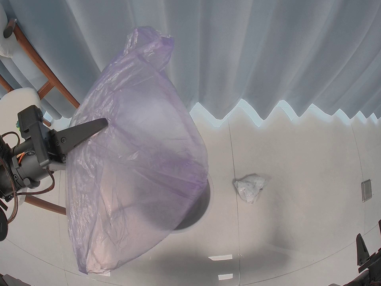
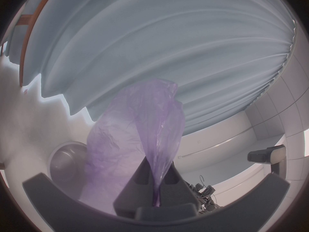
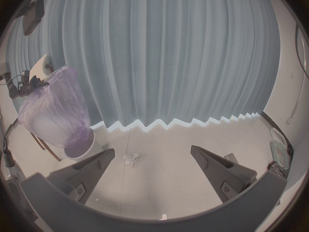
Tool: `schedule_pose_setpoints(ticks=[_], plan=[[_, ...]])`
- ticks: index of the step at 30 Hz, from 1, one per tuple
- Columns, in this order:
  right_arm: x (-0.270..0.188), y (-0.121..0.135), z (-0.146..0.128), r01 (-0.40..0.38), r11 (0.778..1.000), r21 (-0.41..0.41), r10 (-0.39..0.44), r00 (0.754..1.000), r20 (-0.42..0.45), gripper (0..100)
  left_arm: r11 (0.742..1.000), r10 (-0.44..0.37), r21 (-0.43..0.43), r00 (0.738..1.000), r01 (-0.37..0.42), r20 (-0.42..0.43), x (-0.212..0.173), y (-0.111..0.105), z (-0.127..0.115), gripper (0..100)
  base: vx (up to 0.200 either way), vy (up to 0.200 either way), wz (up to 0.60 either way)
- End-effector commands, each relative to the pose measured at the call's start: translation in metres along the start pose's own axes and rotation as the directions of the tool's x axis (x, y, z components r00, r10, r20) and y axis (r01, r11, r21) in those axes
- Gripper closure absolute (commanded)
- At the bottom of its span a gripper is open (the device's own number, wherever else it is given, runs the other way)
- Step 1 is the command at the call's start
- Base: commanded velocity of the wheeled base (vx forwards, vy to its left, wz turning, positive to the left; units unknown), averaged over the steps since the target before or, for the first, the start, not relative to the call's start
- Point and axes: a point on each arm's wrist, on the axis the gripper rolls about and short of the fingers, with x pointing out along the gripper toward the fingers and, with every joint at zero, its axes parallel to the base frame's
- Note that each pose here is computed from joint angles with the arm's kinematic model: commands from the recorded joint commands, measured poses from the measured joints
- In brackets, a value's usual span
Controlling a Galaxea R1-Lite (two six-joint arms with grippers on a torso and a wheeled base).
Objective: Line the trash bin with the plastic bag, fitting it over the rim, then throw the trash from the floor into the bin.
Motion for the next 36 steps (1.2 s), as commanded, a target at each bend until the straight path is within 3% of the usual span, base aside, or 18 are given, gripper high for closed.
schedule_pose_setpoints(ticks=[1,6,16,24,36], plan=[[0.0,0.0,-0.005,0.0,1.0,0.0,0.0,1.0,0.001,0,1.0,0.01,-0.014,1.0,-0.01,-0.006,0.008,0.004,-0.003,100,0.0,0.0,0.0],[0.0,0.0,-0.005,0.0,1.0,0.0,0.0,1.0,0.0,0,1.0,0.015,-0.014,0.999,-0.015,0.029,0.023,-0.01,-0.017,100,0.0,0.0,0.0],[0.0,0.0,-0.005,0.0,1.0,0.0,0.0,1.0,0.0,0,0.985,0.077,0.151,0.997,-0.079,0.018,0.017,0.003,-0.025,100,0.0,0.0,0.0],[0.0,0.0,-0.005,0.0,1.0,0.0,0.0,1.0,0.0,0,0.984,0.09,0.155,0.996,-0.092,0.018,0.012,0.003,-0.027,100,0.0,0.0,0.0],[0.0,0.0,-0.005,0.0,1.0,0.0,0.0,1.0,0.0,0,0.979,0.059,0.193,0.996,-0.07,0.064,-0.007,-0.015,-0.025,100,0.0,0.0,0.0]])
